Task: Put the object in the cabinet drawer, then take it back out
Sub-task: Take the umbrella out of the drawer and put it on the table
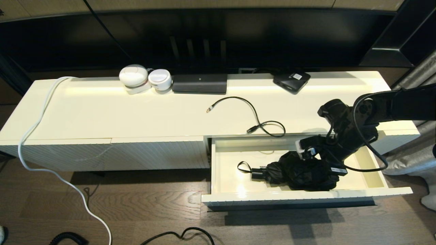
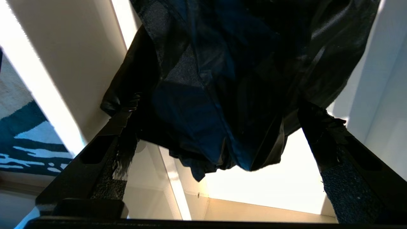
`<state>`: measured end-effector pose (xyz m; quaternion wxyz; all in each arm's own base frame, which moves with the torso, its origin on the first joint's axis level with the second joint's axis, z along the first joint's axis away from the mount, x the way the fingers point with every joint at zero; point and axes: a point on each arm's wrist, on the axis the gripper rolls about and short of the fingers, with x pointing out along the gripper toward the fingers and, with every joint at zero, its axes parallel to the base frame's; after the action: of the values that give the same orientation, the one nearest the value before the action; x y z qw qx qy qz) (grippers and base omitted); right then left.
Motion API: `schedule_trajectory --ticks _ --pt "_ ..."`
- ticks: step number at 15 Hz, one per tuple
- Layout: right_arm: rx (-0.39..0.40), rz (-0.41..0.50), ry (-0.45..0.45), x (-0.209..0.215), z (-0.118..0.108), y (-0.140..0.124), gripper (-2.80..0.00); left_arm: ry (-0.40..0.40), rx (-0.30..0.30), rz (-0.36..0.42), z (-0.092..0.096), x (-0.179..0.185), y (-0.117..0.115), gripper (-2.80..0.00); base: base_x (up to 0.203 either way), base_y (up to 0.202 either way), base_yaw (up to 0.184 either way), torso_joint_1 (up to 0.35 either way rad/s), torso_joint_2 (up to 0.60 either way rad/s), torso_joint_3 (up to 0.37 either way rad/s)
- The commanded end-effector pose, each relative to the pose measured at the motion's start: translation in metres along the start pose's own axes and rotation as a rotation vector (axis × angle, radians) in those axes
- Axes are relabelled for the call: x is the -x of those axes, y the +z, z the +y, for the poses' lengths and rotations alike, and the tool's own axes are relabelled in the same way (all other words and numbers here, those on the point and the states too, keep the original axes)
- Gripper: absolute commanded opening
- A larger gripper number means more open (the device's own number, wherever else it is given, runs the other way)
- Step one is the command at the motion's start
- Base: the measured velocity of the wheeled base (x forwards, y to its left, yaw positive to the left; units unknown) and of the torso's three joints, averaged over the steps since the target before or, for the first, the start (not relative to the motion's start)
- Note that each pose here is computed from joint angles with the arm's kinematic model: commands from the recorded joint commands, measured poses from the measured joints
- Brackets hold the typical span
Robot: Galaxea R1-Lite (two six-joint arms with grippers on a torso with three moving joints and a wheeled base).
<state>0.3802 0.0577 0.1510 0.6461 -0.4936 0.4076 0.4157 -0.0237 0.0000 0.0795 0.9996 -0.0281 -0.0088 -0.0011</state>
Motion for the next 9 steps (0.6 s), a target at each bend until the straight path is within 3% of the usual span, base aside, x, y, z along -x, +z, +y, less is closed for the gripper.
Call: schedule_trajectory --ticks 1,6,7,9 --pt "0.006 0.004 0.018 -0.0067 -0.0006 -0.0003 0.0 -0.001 0.001 0.001 0.0 -0.0001 0.0 -2.8 0.0 0.0 0.0 0.0 0.0 0.0" --pt "0.003 0.007 0.03 -0.0142 -0.0026 -0.001 0.0 0.0 0.001 0.001 0.0 -0.0001 0.0 -2.8 0.0 0.0 0.0 0.0 0.0 0.0" --pt "0.003 0.008 0.031 -0.0152 -0.0029 -0.001 -2.8 0.002 0.001 0.001 0.0 -0.0001 0.0 -2.8 0.0 0.0 0.0 0.0 0.0 0.0" --pt "0.004 0.006 0.032 -0.0153 -0.0028 -0.0004 -2.8 0.0 0.001 0.001 0.0001 -0.0001 0.0 -2.8 0.0 0.0 0.0 0.0 0.0 0.0"
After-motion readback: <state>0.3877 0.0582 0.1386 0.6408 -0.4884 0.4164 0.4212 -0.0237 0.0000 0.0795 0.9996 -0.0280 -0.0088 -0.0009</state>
